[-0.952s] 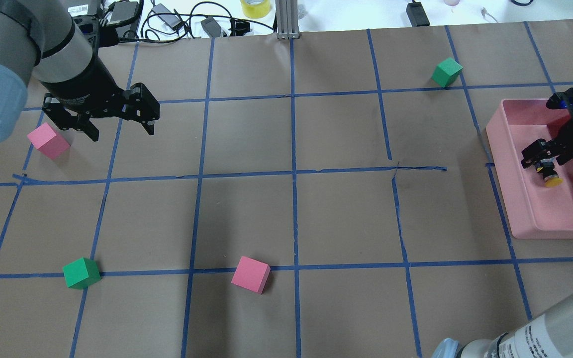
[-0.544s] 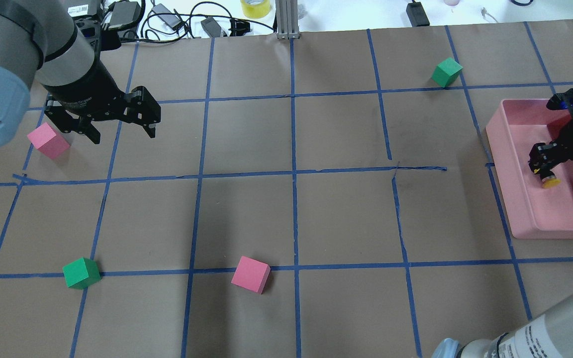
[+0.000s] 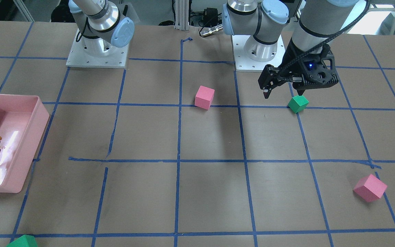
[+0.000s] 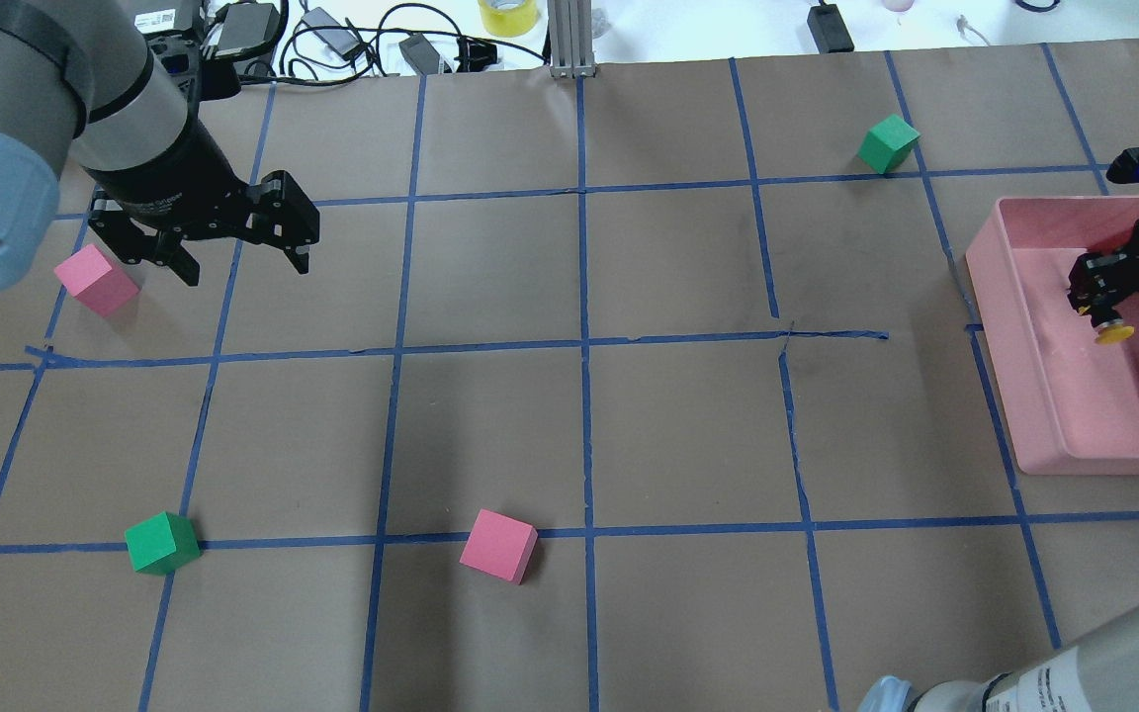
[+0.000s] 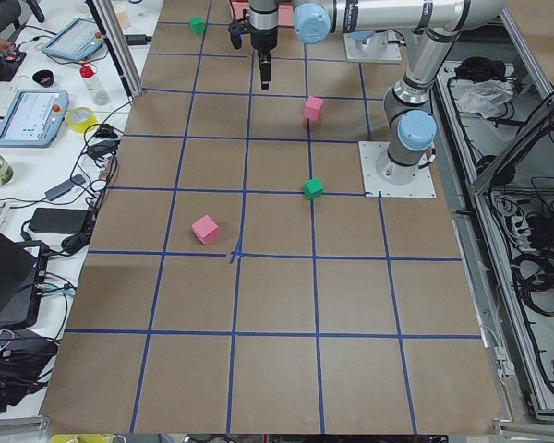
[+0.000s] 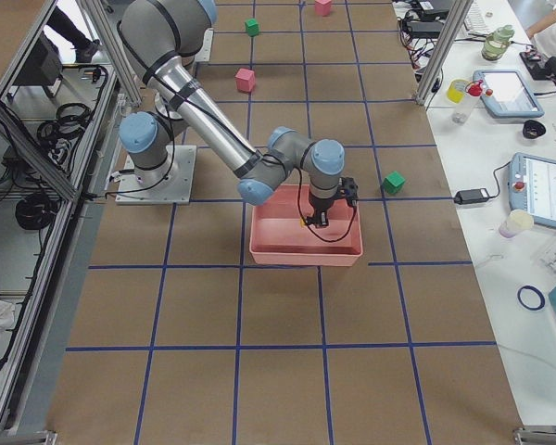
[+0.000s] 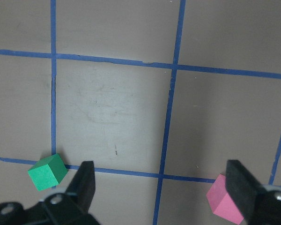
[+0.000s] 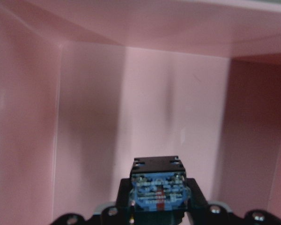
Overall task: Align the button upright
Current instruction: 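Lift the button out of the bin with the right gripper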
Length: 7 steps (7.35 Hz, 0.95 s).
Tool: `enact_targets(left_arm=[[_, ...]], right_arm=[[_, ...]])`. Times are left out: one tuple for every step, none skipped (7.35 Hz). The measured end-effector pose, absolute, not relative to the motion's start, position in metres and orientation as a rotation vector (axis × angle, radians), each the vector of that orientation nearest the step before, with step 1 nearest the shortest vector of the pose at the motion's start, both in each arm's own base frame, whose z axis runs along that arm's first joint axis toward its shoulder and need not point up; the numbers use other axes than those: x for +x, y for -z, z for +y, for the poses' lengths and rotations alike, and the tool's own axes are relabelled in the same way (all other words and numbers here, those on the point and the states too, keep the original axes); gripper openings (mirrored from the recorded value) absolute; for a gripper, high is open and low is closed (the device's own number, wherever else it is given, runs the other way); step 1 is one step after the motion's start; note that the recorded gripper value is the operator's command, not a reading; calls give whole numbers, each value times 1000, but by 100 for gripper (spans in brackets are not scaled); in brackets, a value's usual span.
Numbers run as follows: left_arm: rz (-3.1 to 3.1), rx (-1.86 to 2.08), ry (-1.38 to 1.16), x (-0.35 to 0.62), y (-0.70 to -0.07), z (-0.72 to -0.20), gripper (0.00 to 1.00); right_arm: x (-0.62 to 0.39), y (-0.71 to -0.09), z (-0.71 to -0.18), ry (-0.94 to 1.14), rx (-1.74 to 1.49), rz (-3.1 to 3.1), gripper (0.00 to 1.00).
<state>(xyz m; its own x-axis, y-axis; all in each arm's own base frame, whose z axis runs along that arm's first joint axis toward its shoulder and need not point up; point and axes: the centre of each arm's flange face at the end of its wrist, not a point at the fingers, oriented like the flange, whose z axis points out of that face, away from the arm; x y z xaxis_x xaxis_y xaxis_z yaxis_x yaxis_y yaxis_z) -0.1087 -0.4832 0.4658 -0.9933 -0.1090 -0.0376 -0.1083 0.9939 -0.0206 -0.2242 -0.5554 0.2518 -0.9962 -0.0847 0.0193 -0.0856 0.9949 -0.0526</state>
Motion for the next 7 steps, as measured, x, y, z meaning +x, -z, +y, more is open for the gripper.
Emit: enact_targets(left_arm=[[3098, -169, 28, -109, -466, -483, 100], [3098, -169, 28, -109, -466, -483, 100], [3098, -169, 29, -109, -466, -483, 100], [3098, -168, 28, -109, -466, -483, 100], [3097, -168, 29, -109, -466, -483, 100], [3097, -169, 32, -109, -467, -483, 100], [3097, -169, 35, -109, -467, -483, 100]], right_arm=[[-221, -277, -567, -106, 156, -3111, 0], [-212, -308, -580, -115, 179, -3107, 0], [-188, -343, -594, -108, 182, -3115, 0], [-145, -371, -607, -104, 185, -3121, 0], [-80, -387, -617, -107, 194, -3125, 0], [-7, -391, -621, -104, 171, -3138, 0], [70, -391, -617, -103, 139, -3149, 0]])
